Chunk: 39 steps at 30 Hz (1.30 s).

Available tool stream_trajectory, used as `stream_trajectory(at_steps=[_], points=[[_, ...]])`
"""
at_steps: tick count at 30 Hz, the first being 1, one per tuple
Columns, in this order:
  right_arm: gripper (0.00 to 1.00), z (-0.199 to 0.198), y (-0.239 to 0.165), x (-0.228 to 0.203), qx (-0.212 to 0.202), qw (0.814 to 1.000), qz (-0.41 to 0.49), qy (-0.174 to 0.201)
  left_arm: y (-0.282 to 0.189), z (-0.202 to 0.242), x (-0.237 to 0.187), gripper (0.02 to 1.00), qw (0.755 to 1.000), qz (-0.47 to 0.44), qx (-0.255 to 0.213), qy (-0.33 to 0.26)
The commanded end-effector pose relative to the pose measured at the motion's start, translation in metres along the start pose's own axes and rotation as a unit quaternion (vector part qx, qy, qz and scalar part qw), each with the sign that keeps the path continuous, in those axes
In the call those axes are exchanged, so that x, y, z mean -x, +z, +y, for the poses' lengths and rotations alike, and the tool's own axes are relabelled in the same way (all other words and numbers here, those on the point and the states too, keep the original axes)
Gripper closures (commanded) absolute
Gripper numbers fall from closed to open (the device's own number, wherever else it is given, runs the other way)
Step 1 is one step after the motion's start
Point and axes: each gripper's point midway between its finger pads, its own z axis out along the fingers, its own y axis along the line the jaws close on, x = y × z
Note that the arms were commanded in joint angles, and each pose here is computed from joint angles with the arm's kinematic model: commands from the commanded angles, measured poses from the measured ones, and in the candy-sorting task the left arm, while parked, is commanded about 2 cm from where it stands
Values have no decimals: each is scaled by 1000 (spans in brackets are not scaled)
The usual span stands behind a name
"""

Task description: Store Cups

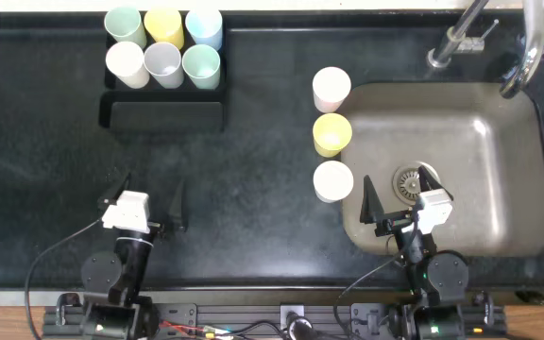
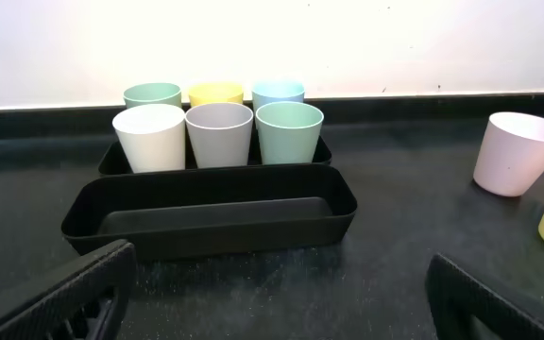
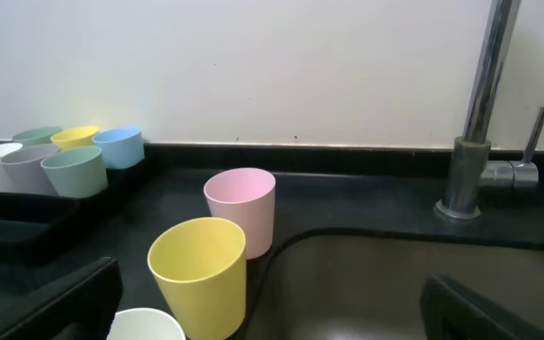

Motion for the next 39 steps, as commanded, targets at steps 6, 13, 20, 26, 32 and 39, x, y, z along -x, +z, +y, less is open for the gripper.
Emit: stream_trajectory(at_steps=[6,13,20,26,32,39], points=[[3,0,0,-3,-1,1000,-1,2,-1,0,1,18,1000,-3,-2,-2],[5,0,0,-3,-1,1000,-1,2,-1,0,1,18,1000,-3,-2,-2],[5,0,0,-3,-1,1000,0,2,-1,0,1,18,1000,-3,-2,-2],[3,0,0,-3,-1,1000,-1,2,0,-4,1,18,1000,-2,-9,-1],[5,0,0,-3,-1,1000,0,2,0,-7,1,20,1000,-2,-16,-1],[5,0,0,-3,-1,1000,-1,2,0,-7,1,20,1000,-2,-16,-1]])
